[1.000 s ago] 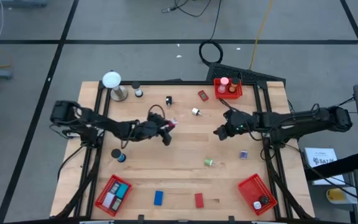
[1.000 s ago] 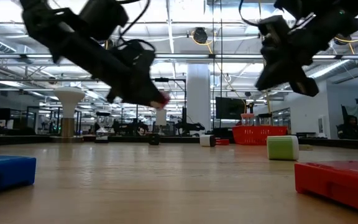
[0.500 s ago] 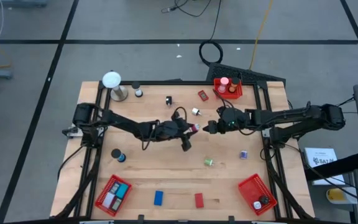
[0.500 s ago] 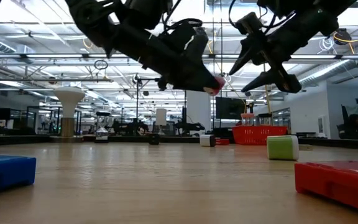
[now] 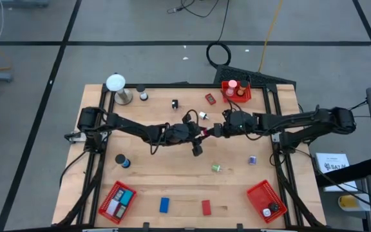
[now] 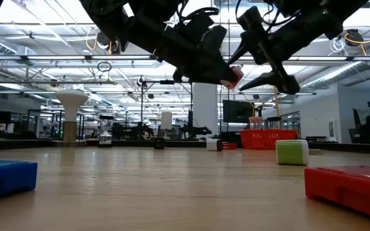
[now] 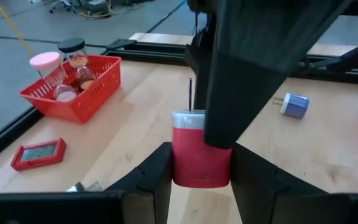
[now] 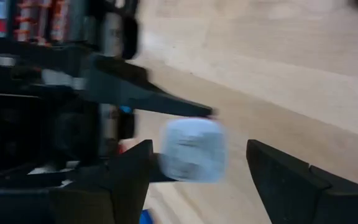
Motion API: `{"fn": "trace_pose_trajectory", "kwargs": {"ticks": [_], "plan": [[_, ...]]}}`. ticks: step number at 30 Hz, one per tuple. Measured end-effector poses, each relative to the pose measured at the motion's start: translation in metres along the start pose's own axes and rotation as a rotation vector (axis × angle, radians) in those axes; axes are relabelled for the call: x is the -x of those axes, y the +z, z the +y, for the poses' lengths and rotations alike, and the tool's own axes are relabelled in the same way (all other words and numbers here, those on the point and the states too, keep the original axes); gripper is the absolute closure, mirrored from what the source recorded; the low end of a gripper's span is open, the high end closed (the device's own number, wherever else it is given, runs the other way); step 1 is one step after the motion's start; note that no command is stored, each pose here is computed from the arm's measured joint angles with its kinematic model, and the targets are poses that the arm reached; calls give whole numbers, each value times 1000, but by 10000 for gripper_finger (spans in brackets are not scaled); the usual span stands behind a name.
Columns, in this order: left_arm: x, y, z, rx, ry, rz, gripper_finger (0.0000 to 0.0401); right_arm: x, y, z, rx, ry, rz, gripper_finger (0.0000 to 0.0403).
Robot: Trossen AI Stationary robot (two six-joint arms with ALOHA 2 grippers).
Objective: Pick & Place Office items
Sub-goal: Put the pink charger adapter into the bottom right red basket
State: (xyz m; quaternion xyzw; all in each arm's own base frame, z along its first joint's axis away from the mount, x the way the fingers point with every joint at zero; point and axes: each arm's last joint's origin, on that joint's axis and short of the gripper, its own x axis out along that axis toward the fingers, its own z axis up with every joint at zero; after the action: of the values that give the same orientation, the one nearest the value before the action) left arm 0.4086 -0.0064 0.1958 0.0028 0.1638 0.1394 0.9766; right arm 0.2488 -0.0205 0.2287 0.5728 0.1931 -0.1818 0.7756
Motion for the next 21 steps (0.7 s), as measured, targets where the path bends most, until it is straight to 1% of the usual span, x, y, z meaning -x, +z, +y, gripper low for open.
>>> {"fn": "trace_pose_trajectory", "kwargs": {"ticks": [2,4,7,9,13,16,19,21], "plan": [[0,-1,-1,-3,1,5,268,-7,0,1,-2,30,17,157],[1,-1,-3,-13,-3,9,268,-15,-2,-2,-11,17,38,166],[1,-1,-4,-13,-4,11,268,-24,-2,-3,-16,35,31,186],[1,0,-5,-3,-5,6,268,-26,-2,-1,-15,51,23,204],[2,1,-6,-1,11,2,268,-24,-3,0,-2,37,-15,243],[3,2,-6,37,4,-2,265,-22,-3,0,11,35,-12,267],[6,7,-4,52,-9,-1,248,-20,-3,0,39,33,-9,274],[15,14,2,63,-4,24,228,-19,-2,0,70,28,-15,274]]}}
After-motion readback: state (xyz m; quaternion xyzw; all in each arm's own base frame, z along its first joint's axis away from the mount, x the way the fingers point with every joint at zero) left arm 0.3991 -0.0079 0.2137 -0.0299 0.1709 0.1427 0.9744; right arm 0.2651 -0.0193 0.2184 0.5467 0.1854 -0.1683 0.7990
